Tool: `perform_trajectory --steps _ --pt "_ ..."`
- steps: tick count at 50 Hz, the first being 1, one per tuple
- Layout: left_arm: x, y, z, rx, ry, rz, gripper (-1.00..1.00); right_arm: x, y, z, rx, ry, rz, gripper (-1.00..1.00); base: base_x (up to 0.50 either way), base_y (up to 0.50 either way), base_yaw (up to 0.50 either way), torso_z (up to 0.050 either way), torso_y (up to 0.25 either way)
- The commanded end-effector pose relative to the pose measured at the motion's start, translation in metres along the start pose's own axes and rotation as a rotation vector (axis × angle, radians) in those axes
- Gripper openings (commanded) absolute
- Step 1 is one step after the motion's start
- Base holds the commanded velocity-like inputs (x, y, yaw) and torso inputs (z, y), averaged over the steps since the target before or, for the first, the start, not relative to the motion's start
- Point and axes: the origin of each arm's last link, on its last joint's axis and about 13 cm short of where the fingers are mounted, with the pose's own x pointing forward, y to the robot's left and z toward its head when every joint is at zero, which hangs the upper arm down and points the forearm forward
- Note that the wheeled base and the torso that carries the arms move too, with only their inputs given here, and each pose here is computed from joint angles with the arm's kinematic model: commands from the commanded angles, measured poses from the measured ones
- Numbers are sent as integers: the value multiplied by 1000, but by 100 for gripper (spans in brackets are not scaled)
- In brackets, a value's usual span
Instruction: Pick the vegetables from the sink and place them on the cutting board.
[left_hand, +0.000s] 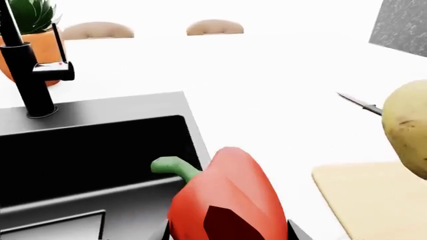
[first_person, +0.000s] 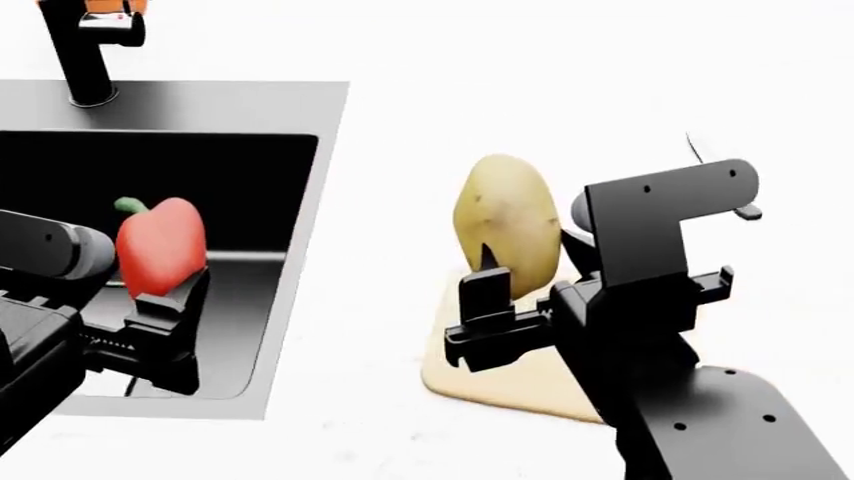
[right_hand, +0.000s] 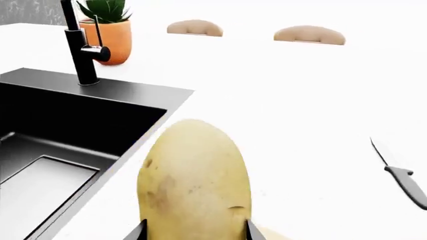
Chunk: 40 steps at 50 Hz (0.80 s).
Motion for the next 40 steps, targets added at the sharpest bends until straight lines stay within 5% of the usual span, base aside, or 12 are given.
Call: perform_trajectory --steps 1,16,20,29,34,40 --pt "0 -1 3 -7 -10 2 -100 -1 -1 4 -9 -3 3 -100 0 -500 0 0 0" --pt "-4 -1 11 5 -27 4 -100 1 0 5 -21 8 10 -100 1 -500 0 0 0" --pt "-3 0 13 6 -32 10 -100 4 2 4 -15 101 21 -100 0 -171 0 0 0" --pt "-3 0 11 5 -28 4 -100 7 9 49 -125 236 126 -100 0 0 0 0 0" --pt "-3 0 9 4 -23 -1 -100 10 12 79 -87 288 217 -100 0 0 0 0 0" --pt "-2 0 8 4 -22 -3 -100 8 8 83 -149 400 206 -100 0 0 0 0 0"
